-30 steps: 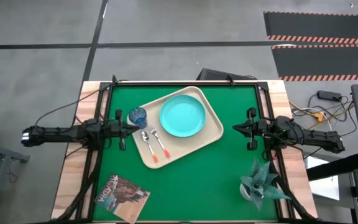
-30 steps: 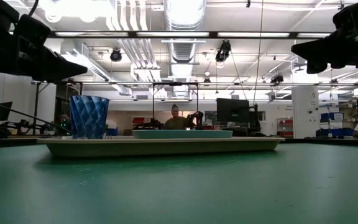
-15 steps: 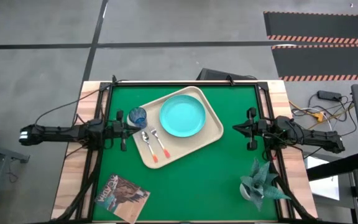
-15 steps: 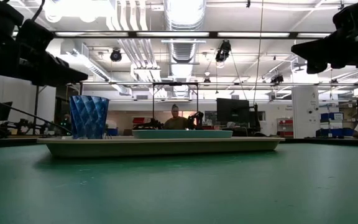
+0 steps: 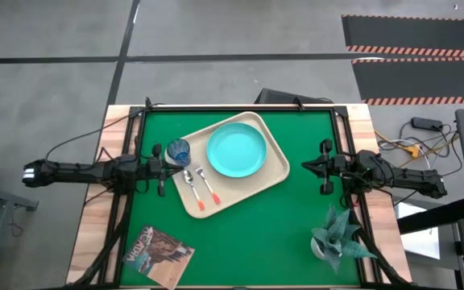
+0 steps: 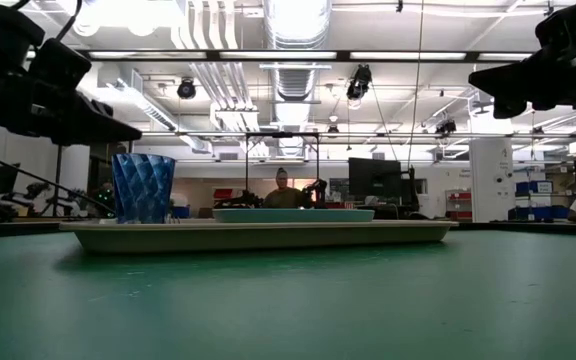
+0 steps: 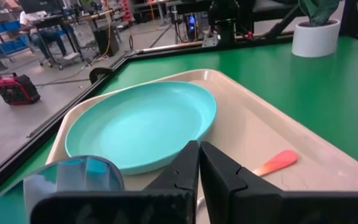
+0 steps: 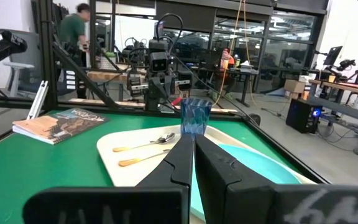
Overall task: Pick and place plate/cup/fork/spoon on tray
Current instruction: Return to Home Position
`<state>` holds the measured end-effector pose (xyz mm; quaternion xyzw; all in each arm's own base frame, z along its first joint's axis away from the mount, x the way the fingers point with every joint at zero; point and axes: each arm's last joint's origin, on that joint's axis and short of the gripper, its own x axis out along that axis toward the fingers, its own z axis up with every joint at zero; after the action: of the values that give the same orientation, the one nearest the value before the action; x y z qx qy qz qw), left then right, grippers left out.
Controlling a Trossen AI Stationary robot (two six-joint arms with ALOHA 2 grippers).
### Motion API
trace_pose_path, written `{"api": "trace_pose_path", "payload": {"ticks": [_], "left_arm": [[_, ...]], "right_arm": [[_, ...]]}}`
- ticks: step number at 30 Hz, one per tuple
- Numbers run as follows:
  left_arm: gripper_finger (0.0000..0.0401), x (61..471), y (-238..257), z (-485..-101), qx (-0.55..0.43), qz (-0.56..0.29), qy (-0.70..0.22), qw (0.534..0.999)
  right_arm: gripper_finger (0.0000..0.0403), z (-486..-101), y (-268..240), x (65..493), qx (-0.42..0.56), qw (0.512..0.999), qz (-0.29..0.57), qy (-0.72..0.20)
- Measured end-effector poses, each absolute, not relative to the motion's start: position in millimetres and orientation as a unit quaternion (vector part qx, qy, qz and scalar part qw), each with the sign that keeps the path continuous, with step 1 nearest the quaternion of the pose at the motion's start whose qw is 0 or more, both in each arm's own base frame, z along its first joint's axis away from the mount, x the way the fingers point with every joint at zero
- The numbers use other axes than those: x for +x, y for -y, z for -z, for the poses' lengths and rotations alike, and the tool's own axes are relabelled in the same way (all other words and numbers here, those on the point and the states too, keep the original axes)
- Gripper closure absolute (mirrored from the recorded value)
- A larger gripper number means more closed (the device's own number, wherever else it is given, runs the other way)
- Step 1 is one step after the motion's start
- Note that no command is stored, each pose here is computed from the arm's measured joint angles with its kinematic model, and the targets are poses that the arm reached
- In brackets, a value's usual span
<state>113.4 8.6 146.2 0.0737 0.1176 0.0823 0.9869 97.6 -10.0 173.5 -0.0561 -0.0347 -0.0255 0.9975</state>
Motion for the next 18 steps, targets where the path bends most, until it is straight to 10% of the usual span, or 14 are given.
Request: {"api": "trace_pose_path", "payload": {"ticks": [18], "left_arm": [[0.0401,115.8,-8.7,-140.2,0.075,-0.08,-0.148,0.983]], "right_arm": [[0.0394,-173.3,10.0,97.7,-0.056,0.998,0.025,0.034]]}}
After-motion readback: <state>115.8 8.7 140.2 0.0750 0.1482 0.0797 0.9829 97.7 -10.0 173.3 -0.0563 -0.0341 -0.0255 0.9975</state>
